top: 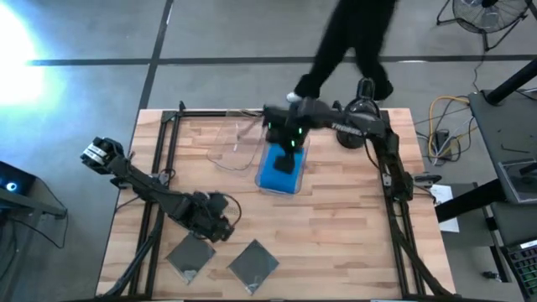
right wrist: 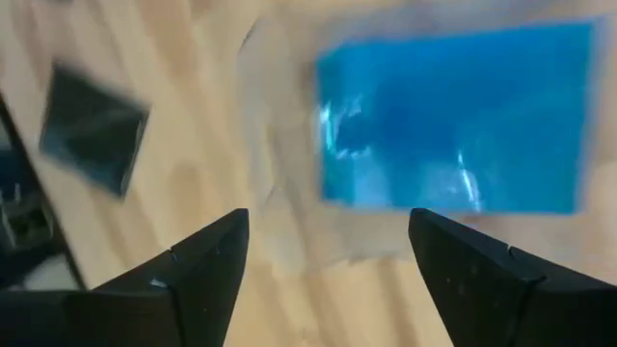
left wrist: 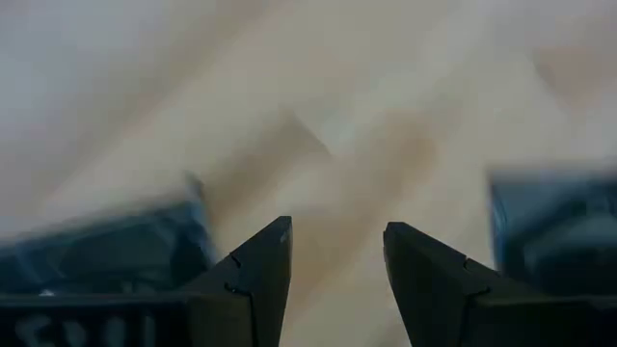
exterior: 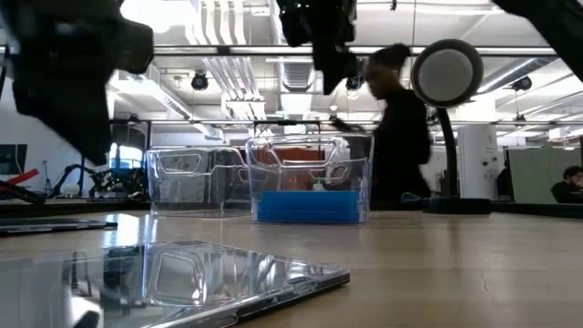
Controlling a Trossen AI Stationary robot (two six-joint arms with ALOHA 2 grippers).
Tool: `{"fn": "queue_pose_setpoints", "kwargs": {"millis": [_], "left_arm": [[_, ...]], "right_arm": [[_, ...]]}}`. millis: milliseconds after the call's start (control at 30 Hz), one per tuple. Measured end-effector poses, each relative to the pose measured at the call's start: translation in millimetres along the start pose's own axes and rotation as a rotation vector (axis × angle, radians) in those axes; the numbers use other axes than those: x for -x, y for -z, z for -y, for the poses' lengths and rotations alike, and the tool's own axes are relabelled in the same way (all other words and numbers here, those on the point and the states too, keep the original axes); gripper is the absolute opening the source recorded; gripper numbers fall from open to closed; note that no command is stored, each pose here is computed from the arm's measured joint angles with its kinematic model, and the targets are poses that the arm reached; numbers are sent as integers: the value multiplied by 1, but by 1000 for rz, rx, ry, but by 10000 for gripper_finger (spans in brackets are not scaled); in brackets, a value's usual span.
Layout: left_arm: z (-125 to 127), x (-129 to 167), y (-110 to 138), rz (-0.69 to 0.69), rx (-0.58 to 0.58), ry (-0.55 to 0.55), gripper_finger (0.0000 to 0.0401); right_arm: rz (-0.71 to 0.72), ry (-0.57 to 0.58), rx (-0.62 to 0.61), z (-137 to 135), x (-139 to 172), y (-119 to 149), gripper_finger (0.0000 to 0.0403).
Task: Pick & place jewel cases by type
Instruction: Put the bottom right black CD case into the left transparent bin
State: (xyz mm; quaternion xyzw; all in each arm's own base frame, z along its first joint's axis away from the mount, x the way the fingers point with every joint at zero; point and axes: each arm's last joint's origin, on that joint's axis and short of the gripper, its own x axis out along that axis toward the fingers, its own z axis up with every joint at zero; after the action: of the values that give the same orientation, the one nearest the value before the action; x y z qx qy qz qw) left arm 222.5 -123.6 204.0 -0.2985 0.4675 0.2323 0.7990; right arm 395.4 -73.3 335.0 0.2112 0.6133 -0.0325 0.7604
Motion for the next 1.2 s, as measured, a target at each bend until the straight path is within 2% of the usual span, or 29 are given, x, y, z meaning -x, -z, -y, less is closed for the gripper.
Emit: {"fn": "queue_pose_setpoints", "kwargs": {"millis": [133,267,400,533,700,833,1033,1200], "left_arm": [[16,-4,18,22,-190,193,147],[21,-6,32,35,-255,292,147],[27,0,48,-12,-313,374,147],[43,9,60,11,-383,480,147],[66,-4,73,-27,-425,454,147],[94,-18,84,-102,-442,469,147],[126,-34,105,-209,-438,478,147],[137,-49,115,-220,-420,441,147]], "right_arm": [[-95,-8,89,-32,-24,24,270],[-141,-13,139,-50,-56,48,257],[-170,-96,91,-59,-72,83,245],[-86,-162,5,-69,-96,115,238],[149,-330,-114,-87,-118,131,238],[208,-371,-165,-92,-143,134,237],[203,-299,-172,-95,-174,131,237],[218,-324,-131,-106,-187,118,237]]}}
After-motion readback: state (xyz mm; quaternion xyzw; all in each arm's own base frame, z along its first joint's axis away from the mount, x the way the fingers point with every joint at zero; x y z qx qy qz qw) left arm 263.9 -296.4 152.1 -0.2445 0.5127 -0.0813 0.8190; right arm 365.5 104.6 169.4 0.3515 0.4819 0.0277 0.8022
